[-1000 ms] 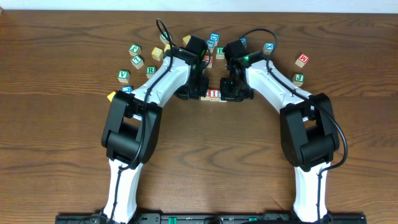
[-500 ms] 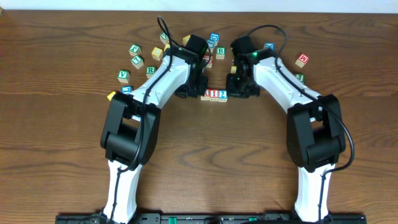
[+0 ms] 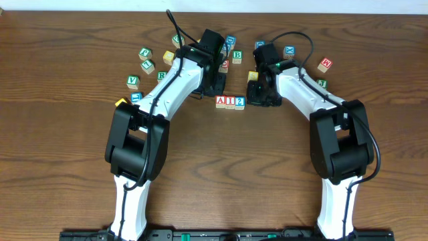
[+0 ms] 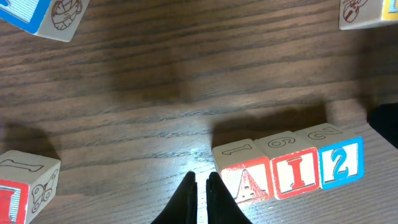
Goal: Spell out AI2
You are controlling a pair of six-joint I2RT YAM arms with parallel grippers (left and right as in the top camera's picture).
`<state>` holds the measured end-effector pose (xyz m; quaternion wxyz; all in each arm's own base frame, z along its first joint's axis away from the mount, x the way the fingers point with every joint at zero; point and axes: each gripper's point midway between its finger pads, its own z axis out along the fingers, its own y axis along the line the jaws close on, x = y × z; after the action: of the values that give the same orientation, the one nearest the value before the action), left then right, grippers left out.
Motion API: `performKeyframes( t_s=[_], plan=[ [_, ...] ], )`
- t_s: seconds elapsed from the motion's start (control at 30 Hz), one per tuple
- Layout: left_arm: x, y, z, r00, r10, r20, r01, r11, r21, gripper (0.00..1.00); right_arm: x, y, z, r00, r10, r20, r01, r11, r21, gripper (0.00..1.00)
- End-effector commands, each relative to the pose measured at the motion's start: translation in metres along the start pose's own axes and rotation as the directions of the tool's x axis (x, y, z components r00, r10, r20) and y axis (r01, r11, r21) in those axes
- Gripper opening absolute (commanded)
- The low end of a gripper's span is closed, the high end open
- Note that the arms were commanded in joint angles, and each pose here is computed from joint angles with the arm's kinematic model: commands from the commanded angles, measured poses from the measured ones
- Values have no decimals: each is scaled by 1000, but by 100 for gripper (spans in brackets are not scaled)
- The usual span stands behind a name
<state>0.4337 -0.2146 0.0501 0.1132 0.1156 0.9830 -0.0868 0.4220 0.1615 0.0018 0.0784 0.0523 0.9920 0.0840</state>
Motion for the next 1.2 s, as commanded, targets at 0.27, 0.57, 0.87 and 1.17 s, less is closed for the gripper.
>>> performKeyframes(
  t_s=[0.27, 0.57, 0.87, 1.17],
  plan=[
    [-17, -14, -22, 992, -105, 76, 103, 994, 29, 8, -3, -1, -7, 999, 29, 32, -29, 1000, 2, 1],
    [-19, -22, -20, 987, -137, 88, 134, 990, 41, 8, 0, -3, -7, 999, 29, 22, -30, 1000, 7, 1],
    [-21, -23, -8, 986, -136, 92, 133, 990, 41, 8, -1, -3, -7, 999, 30, 23, -30, 1000, 7, 3],
    [-20, -23, -2, 987, -131, 93, 129, 991, 32, 8, -1, -2, -7, 999, 29, 26, -29, 1000, 6, 3]
  ],
)
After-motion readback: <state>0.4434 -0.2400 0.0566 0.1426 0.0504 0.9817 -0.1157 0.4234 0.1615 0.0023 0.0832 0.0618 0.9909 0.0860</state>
